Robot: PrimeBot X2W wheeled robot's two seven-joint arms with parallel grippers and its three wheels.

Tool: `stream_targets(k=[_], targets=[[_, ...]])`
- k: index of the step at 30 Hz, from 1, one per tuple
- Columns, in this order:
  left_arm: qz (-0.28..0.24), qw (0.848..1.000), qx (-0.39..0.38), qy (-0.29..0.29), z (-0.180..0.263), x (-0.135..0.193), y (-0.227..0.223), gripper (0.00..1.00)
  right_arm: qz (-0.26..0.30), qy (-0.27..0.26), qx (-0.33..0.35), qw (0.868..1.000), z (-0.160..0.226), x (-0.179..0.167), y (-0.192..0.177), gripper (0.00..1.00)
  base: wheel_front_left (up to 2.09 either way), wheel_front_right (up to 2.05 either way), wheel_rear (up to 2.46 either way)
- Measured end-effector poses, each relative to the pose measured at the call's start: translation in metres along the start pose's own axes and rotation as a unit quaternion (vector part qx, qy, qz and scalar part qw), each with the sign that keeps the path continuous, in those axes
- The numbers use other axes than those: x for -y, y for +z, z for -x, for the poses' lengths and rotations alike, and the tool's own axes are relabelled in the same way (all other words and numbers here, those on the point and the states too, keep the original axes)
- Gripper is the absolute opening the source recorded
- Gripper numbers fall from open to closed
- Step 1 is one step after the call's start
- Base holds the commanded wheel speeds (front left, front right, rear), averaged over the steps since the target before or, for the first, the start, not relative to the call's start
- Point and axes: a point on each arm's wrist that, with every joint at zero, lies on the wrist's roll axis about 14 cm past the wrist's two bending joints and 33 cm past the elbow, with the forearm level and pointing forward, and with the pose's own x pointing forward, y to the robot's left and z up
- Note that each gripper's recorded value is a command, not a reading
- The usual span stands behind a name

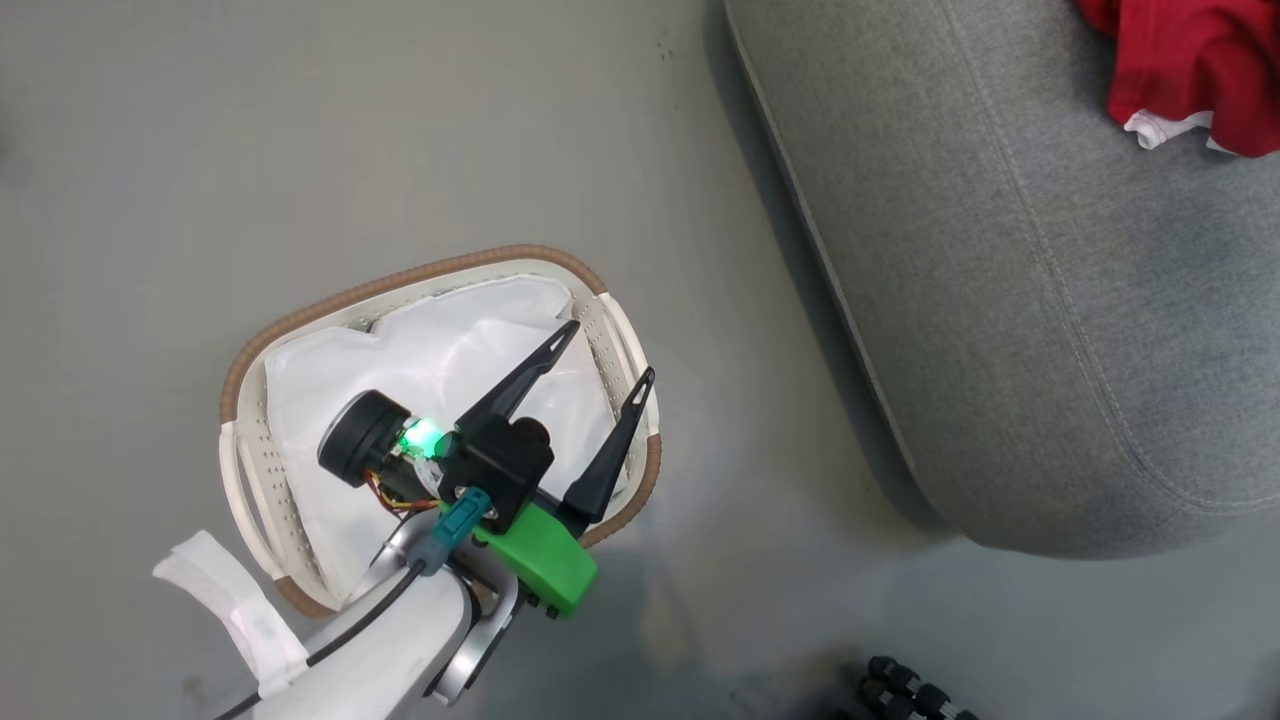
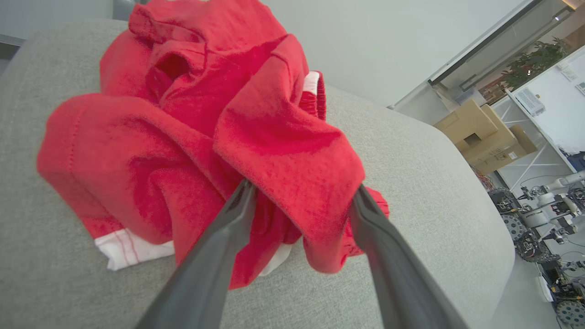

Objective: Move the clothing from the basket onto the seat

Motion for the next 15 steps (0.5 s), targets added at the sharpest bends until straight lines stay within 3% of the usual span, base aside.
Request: stream_targets(k=[8,15], targets=[[0.002,1.000,0.021,0.008,0.004,0.008,0.019,1.00,-0.008,0.019,0.006,1.000,0.032,-0.008,-0.006,1.00,0.00,0.00,0.00],[0.009,0.998,0.050,0.024,0.011,0.017,0.042,1.00,-0.028,0.006,0.031,0.999,0.060,0.014,0.004,1.00,0.00,0.00,0.00]])
